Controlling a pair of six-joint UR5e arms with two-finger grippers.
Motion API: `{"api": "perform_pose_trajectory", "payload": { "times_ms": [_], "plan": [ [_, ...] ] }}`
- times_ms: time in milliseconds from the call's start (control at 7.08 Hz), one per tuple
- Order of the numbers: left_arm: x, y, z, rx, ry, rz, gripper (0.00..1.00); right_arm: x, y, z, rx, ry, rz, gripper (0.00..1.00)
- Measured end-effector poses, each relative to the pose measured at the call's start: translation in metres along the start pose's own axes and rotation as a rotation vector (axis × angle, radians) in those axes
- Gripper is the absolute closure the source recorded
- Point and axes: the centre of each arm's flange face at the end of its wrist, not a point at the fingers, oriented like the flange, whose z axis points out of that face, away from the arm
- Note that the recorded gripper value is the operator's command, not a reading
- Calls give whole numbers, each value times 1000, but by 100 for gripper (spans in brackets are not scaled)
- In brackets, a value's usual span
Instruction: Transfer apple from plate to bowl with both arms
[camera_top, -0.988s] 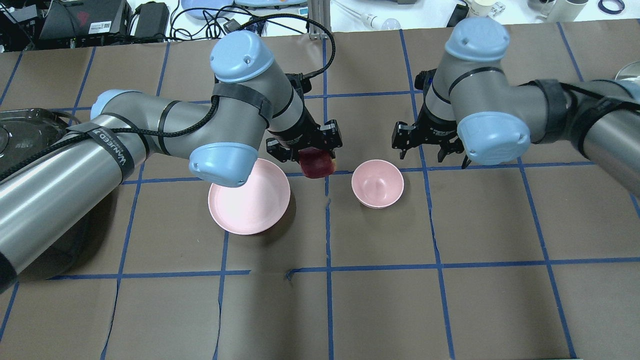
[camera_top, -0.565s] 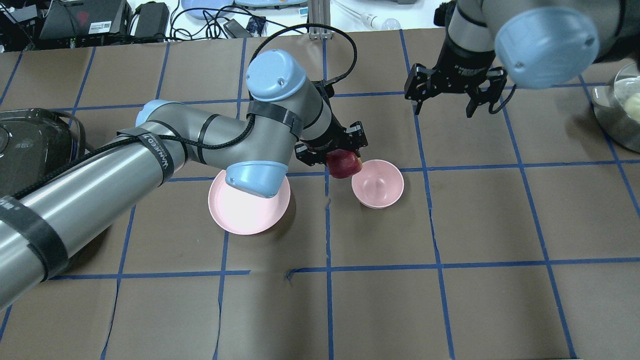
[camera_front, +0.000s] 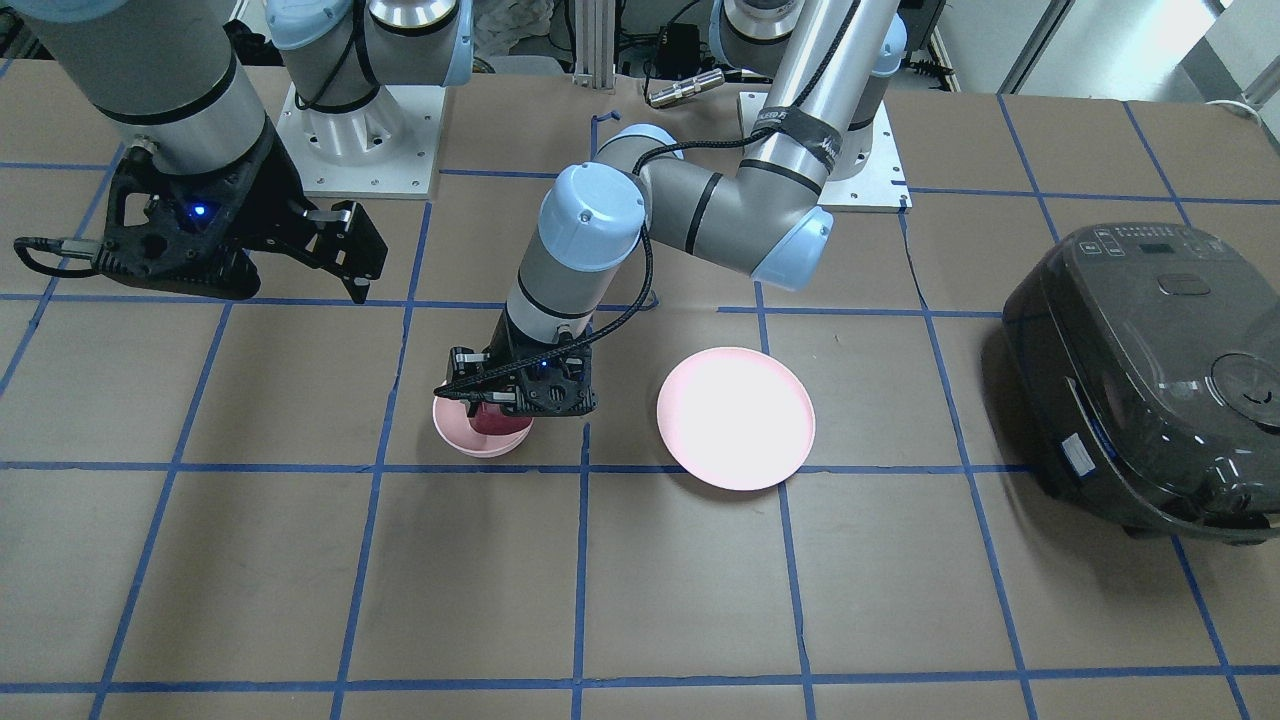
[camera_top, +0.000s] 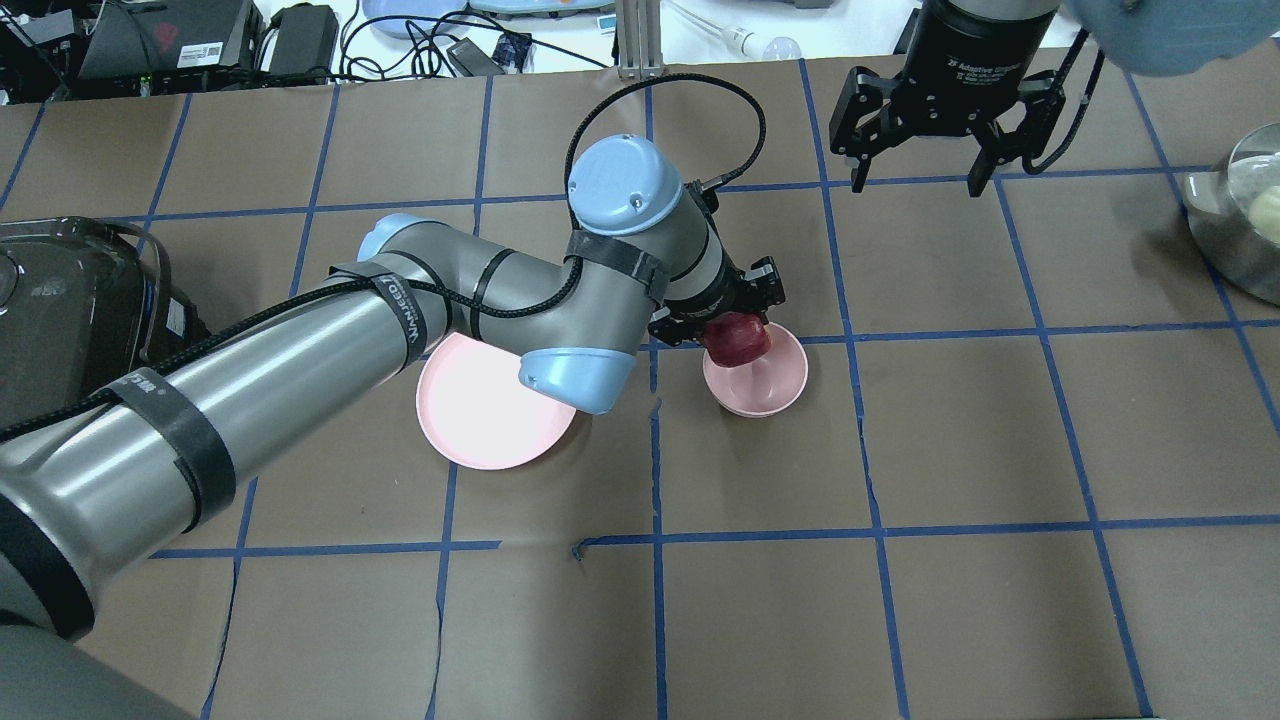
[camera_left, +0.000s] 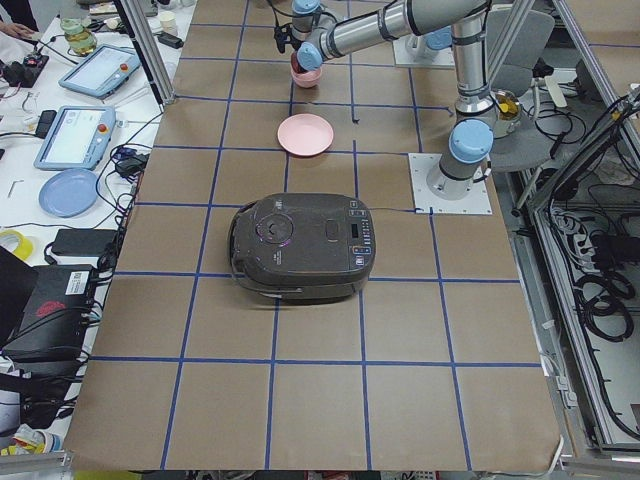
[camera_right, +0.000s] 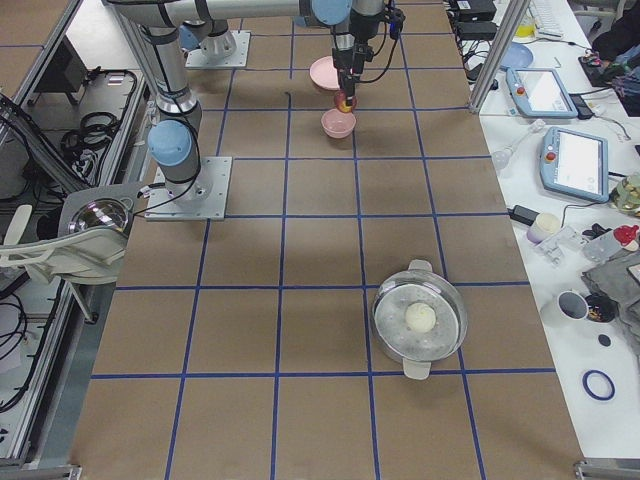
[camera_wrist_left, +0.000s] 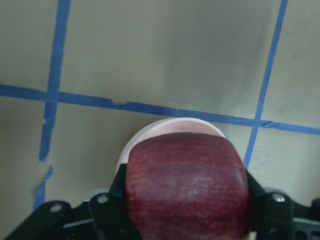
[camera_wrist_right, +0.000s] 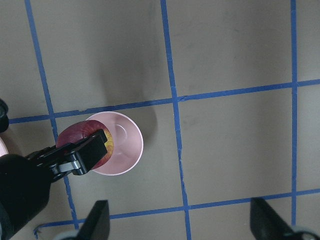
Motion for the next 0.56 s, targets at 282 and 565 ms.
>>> {"api": "perform_pose_trajectory", "payload": {
  "times_ms": [282, 565],
  "plan": [
    [1, 1, 15, -16, -8, 2, 11, 0, 1, -1, 0, 0, 0, 0],
    [1, 2, 22, -31, -8, -6, 0, 0, 1, -1, 0, -1, 0, 0]
  ]
}}
